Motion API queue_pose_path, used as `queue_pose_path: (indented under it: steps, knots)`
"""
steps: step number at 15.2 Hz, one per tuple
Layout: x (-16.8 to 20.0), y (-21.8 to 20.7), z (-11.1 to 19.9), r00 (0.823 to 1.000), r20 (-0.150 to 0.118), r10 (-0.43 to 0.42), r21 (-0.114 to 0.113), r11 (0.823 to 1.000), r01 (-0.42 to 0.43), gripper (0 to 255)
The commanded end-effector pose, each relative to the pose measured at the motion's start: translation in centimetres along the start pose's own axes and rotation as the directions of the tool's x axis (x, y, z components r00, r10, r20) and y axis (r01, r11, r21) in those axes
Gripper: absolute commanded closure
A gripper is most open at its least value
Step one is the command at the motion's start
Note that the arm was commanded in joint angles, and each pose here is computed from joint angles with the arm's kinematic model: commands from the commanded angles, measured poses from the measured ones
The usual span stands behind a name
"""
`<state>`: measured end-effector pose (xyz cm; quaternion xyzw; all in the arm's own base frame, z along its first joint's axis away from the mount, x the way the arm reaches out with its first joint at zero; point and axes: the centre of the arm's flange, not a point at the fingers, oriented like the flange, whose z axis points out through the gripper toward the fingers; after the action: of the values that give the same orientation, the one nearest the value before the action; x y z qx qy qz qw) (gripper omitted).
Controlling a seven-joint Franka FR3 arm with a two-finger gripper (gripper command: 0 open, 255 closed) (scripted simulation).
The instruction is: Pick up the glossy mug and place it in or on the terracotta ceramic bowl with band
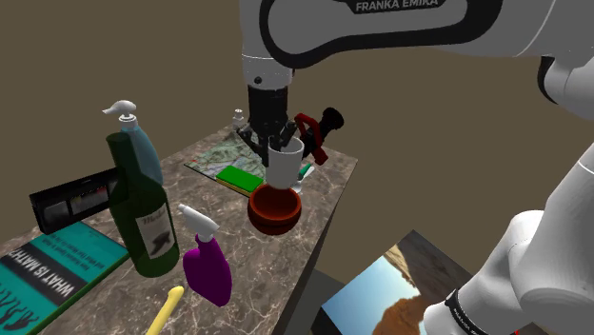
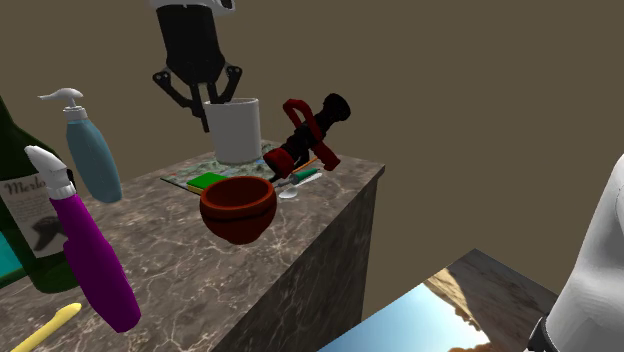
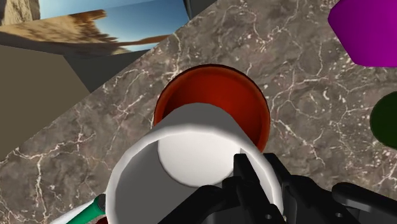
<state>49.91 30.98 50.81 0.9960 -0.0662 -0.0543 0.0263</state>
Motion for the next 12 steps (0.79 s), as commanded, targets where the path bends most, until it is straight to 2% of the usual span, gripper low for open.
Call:
queue_pose_path:
  steps: [1, 10, 12]
  knots:
    - [0.0, -0.1, 1.0, 1.000, -0.001, 0.000, 0.000, 1.000, 0.000, 255]
    - [0.5, -0.3, 5.7, 1.000, -0.001, 0.000, 0.000, 1.000, 0.000, 255]
    - [0.6, -0.4, 6.0, 1.000, -0.001, 0.000, 0.000, 1.000, 0.000, 255]
